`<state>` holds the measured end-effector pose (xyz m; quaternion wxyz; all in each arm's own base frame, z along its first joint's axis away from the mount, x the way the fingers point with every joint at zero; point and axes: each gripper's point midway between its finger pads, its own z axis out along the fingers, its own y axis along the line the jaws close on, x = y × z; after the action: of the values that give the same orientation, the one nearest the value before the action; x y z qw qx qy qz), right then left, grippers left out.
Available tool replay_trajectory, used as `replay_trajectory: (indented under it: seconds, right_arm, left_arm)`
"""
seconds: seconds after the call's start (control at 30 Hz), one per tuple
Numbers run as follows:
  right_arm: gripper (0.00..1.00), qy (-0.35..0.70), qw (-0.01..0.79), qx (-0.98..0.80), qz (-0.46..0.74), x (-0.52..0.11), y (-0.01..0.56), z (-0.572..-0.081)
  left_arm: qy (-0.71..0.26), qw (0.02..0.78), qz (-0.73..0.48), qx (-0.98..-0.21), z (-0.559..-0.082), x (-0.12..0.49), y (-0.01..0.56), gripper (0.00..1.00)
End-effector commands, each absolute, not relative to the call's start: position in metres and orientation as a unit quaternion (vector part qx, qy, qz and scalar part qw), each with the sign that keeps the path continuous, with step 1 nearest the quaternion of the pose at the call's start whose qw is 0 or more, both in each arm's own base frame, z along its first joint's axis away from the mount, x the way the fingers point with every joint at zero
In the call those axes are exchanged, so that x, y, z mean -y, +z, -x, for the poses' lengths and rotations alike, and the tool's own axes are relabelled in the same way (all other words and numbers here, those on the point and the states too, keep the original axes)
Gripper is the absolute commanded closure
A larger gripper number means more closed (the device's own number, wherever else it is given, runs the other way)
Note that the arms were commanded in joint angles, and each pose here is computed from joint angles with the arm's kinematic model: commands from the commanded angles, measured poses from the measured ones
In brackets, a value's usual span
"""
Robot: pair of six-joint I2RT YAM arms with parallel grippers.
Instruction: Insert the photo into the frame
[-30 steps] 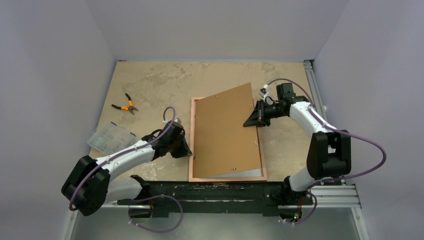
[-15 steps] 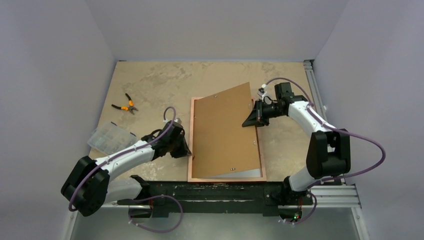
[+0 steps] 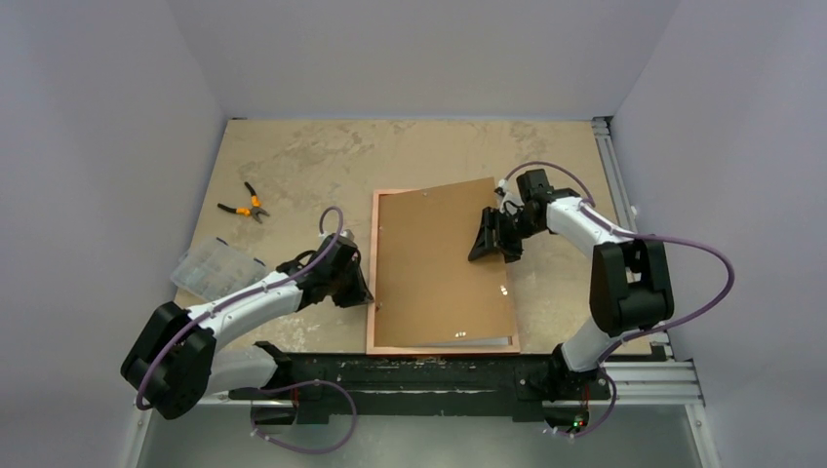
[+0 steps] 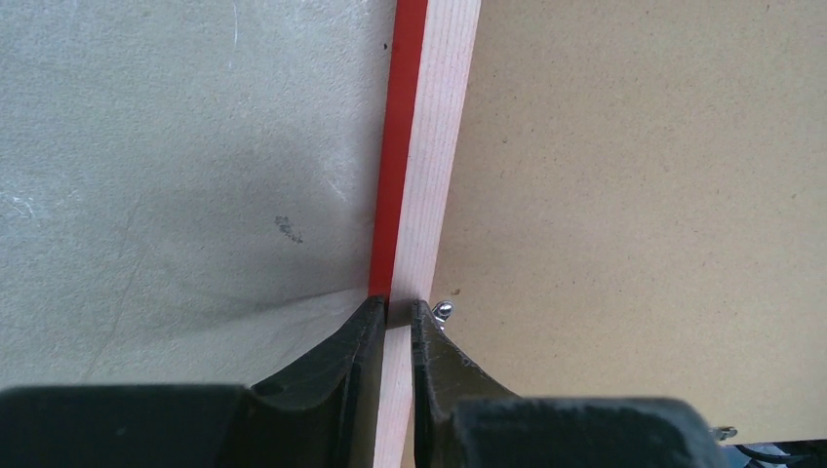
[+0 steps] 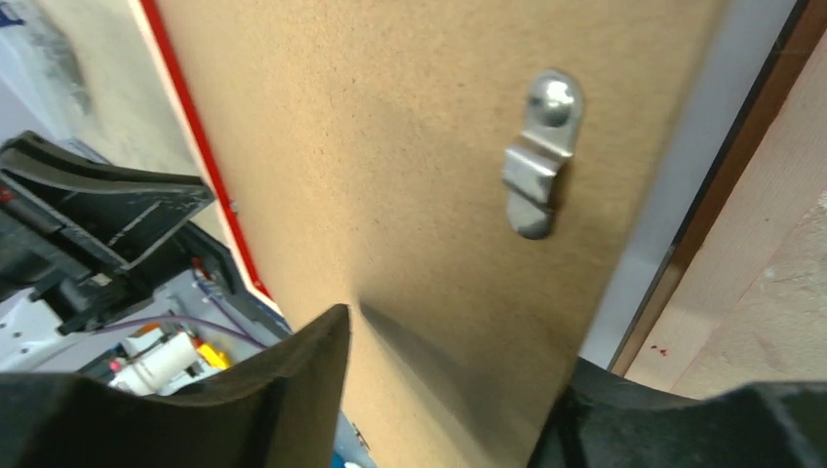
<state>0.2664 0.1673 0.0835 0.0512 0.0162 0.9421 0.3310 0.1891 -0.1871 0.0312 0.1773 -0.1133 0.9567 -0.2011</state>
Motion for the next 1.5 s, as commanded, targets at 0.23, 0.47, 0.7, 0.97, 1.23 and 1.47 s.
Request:
replay_trajectory:
  seconds: [0.23, 0.47, 0.7, 0.97, 1.23, 1.47]
  right_arm:
    - [0.13, 0.223, 0.073, -0.972, 0.017, -0.158, 0.073, -0.269]
    - [0.02, 0.145, 0.096, -0.985, 0.02, -0.143, 0.069, -0.274]
    - [0.02, 0.087, 0.098, -0.991, 0.028, -0.135, 0.06, -0.273]
    - [0.01, 0.027, 0.115, -0.993, 0.025, -0.122, 0.06, -0.276]
    - [0.01, -0.017, 0.169, -0.985, 0.013, -0.106, 0.084, -0.286]
    - [0.01, 0.031, 0.177, -0.984, -0.002, -0.12, 0.089, -0.283]
  left_arm:
    - [-0.13, 0.161, 0.108, -0.973, -0.182, 0.163, 0.0, 0.86]
    - [-0.129, 0.161, 0.109, -0.972, -0.182, 0.163, 0.001, 0.86]
    - [-0.126, 0.158, 0.111, -0.973, -0.181, 0.162, 0.0, 0.86]
    - [-0.123, 0.157, 0.113, -0.973, -0.18, 0.161, -0.001, 0.86]
    - [-0.123, 0.156, 0.115, -0.973, -0.18, 0.161, -0.001, 0.85]
    - [-0.136, 0.16, 0.117, -0.971, -0.182, 0.165, 0.005, 0.72]
